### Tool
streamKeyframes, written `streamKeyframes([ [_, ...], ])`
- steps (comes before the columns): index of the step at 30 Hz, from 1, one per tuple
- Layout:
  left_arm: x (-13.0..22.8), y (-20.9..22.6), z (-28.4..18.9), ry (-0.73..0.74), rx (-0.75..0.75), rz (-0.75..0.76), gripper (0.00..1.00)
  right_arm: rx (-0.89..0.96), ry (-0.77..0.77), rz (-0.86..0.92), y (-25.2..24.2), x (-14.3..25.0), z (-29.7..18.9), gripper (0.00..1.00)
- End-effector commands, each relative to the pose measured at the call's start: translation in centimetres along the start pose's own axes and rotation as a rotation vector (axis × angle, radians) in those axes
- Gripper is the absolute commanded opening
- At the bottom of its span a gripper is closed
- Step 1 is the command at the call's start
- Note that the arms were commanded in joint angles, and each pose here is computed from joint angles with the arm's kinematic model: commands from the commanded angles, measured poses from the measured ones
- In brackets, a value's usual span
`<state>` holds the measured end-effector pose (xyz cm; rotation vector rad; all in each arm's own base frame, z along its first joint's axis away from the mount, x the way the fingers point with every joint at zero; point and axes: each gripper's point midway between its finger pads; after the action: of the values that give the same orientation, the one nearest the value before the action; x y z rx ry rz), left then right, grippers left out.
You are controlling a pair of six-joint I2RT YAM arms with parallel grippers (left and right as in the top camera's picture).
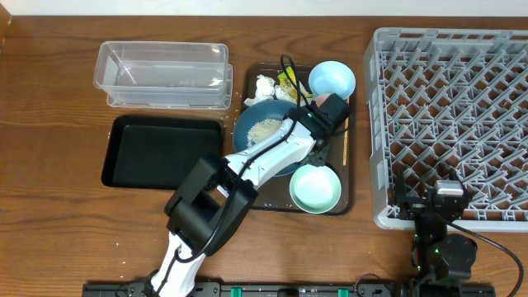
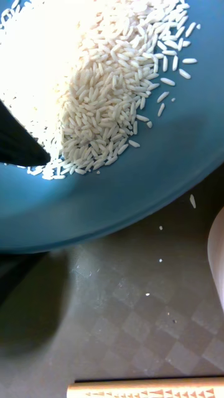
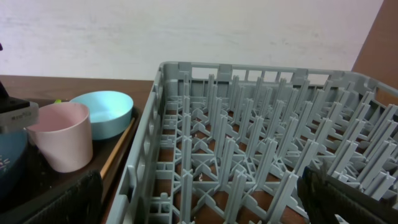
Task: Sort waste into correct bins and load items into the dishwasher rack
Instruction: 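Close the left gripper on the teal plate's rim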
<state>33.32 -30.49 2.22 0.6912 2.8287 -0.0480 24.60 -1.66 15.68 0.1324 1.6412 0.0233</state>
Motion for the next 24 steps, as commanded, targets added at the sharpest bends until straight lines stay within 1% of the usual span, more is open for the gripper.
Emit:
streamKeyframes([
  [1, -0.4, 0.2, -1.2, -0.029, -0.004, -0.001, 0.33, 0.018, -0.001, 0.007, -0.4, 0.0, 0.0, 0.99],
  [2, -0.4, 0.2, -1.2, -0.029, -0.004, -0.001, 0.31, 0.018, -0.001, 0.007, -0.4, 0.0, 0.0, 0.99],
  [10, -0.1, 0.2, -1.5, -0.019, -0.003, 0.000, 0.26, 0.018, -0.001, 0.007, -0.4, 0.0, 0.0, 0.99],
  [12, -0.2, 0.2, -2.1, -0.027, -0.001, -0.001, 0.24, 0.018, -0.001, 0.007, -0.4, 0.0, 0.0, 0.99],
  [21, -1.3, 0.2, -5.3, -0.098, 0.020, -0.011, 0.23, 0.018, -0.001, 0.007, -0.4, 0.0, 0.0, 0.99],
  [24, -1.5, 0.2, -6.2, -0.118, 0.026, -0.025, 0.19, 0.018, -0.001, 0.007, -0.4, 0.0, 0.0, 0.99],
])
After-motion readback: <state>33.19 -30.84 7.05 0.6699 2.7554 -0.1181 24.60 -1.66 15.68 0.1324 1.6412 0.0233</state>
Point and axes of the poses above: each gripper's point midway between its finger pads, its own z axis out along the fingers, its own y axis along the line the jaws close on, x = y × z, and after that the axes turned 8 degrees about z, right-handed
